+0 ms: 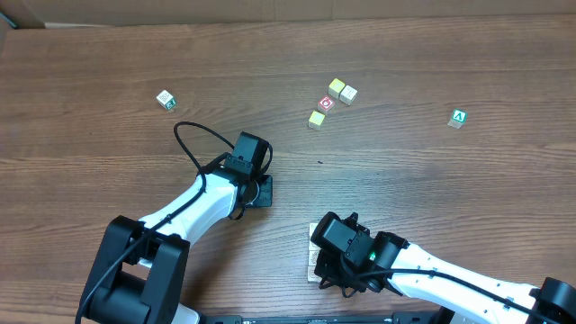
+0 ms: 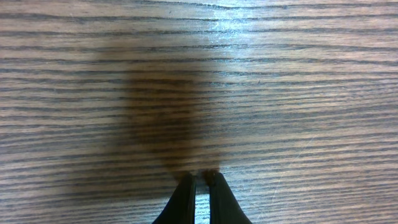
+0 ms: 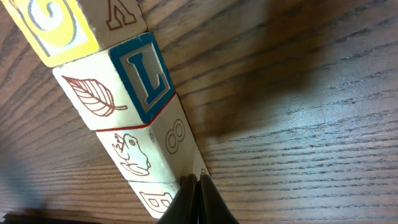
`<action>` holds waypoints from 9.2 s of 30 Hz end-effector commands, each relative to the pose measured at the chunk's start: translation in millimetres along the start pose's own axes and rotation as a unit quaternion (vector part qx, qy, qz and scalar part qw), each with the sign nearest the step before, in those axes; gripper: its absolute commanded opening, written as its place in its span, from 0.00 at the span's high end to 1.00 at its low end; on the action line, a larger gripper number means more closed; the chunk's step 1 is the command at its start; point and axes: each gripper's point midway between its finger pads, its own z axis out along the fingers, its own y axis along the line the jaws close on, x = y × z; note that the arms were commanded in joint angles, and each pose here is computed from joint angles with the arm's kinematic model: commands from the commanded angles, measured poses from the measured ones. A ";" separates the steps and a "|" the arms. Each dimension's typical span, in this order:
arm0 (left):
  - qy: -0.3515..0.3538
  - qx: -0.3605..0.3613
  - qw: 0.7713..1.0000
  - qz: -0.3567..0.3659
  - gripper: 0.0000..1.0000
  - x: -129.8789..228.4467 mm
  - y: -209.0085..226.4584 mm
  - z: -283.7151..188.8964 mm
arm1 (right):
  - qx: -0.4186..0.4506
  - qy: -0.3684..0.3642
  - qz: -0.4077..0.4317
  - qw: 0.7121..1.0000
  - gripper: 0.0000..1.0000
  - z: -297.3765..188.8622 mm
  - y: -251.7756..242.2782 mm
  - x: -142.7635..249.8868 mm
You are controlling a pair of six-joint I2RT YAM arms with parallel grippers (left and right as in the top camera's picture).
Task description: Flip 4 blocks
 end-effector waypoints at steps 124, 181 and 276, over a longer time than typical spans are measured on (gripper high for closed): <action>-0.418 0.062 0.902 -0.085 0.00 177.3 131.9 -393.7 | -0.369 -0.650 0.170 0.642 0.00 -343.5 -110.8 -123.6; -0.418 0.062 0.902 -0.085 0.00 177.3 131.9 -393.7 | -0.194 -0.688 -0.049 0.698 0.00 -221.6 -102.1 -180.6; -0.591 -0.044 0.802 -0.076 0.00 13.2 131.9 -180.5 | -0.194 -0.688 -0.049 0.698 0.00 -221.6 -102.1 -180.6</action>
